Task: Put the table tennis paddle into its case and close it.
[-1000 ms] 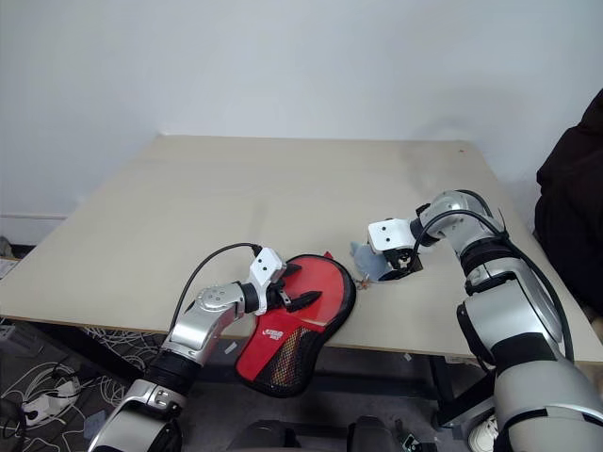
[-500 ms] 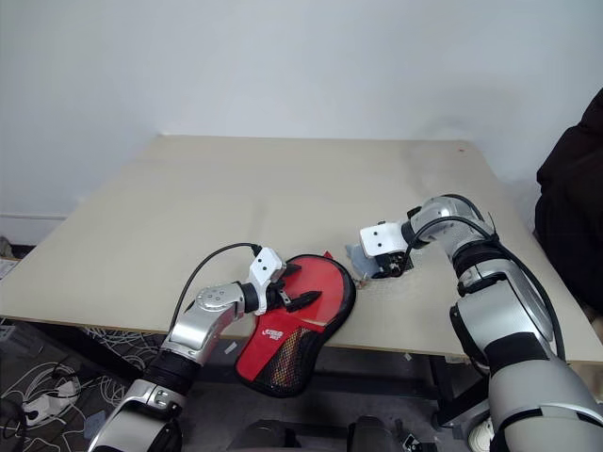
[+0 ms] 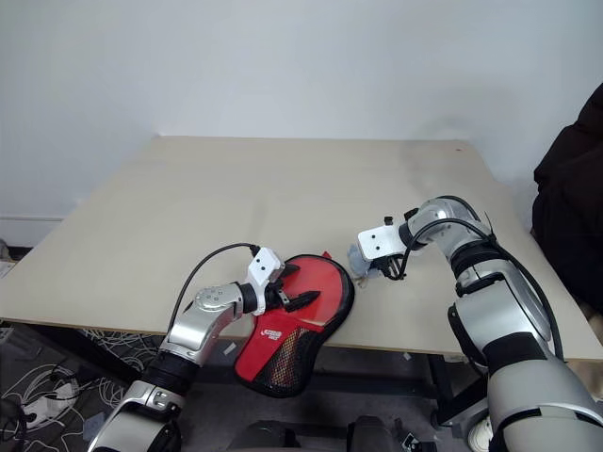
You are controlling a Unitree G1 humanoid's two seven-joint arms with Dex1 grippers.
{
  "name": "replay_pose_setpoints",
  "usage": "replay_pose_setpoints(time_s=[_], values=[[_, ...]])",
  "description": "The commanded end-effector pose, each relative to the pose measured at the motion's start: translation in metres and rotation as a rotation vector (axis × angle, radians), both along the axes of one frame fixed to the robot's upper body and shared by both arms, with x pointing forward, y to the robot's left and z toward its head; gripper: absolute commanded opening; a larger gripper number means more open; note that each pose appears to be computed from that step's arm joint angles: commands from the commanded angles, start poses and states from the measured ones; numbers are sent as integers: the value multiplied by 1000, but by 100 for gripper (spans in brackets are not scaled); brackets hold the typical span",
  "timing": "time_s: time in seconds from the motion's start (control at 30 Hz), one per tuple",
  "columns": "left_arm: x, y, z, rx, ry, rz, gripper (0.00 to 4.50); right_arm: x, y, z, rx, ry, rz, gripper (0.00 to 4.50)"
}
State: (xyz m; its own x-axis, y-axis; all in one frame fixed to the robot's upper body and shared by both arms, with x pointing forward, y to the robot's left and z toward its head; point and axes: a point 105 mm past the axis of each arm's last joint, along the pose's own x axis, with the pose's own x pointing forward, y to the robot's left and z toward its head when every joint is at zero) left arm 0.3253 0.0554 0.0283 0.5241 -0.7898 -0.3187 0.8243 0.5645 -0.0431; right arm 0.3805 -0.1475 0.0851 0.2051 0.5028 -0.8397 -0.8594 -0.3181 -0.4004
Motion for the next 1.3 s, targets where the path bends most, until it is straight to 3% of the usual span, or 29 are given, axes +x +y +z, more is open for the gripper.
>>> replay_pose_setpoints(time_s=[0.03, 0.5, 1.3], values=[[-15, 15, -44, 89, 158, 39, 450, 5, -2, 6, -8, -48, -10, 37], [-16, 11, -43, 79, 157, 29, 450, -9, -32, 20, 35, 50, -73, 37], [-19, 5, -44, 77, 173, -3, 450, -85, -46, 12, -15, 197, 102, 37]])
